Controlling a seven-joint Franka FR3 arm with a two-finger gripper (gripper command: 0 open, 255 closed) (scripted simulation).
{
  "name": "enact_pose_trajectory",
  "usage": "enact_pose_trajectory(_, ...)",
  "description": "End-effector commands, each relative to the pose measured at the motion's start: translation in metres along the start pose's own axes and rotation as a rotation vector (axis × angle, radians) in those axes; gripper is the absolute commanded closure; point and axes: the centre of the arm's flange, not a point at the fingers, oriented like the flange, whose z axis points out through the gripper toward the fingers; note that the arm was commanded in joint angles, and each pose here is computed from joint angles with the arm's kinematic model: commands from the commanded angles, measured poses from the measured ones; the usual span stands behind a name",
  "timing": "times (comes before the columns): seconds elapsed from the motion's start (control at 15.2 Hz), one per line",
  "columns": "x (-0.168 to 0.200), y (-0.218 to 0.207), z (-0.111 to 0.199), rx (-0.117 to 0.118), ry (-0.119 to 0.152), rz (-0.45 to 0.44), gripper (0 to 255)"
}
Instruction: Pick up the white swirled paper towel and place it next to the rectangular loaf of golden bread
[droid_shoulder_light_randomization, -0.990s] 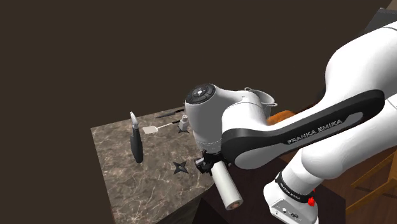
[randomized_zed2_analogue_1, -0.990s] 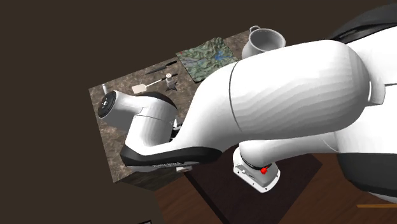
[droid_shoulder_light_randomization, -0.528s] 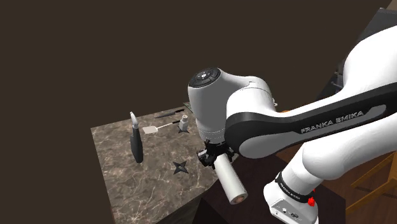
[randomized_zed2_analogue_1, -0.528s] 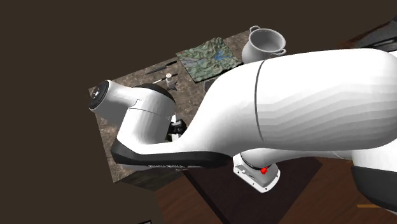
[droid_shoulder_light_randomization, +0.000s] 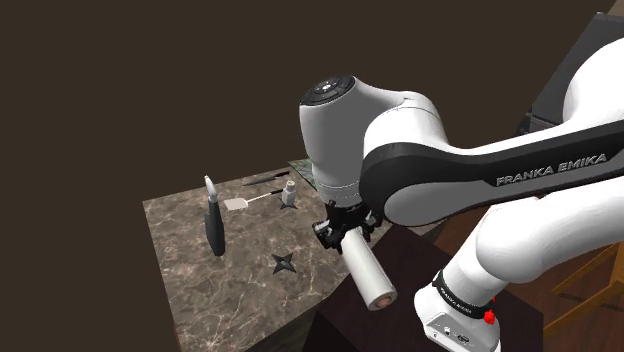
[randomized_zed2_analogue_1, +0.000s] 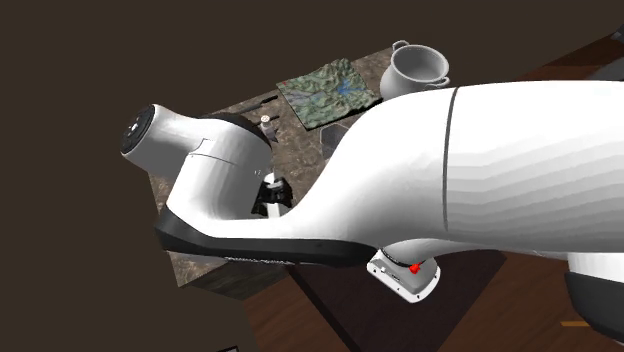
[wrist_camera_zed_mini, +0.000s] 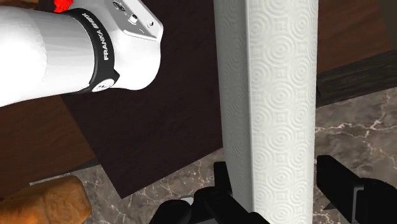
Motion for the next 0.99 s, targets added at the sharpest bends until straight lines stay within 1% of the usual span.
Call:
enact_pose_trajectory(0.0,0.008,0.011,0.000,0.000,0.000,0.000,255)
enact_pose_trajectory(0.92,0.129,0.139,0.054,0.000,0.000,0.000,255)
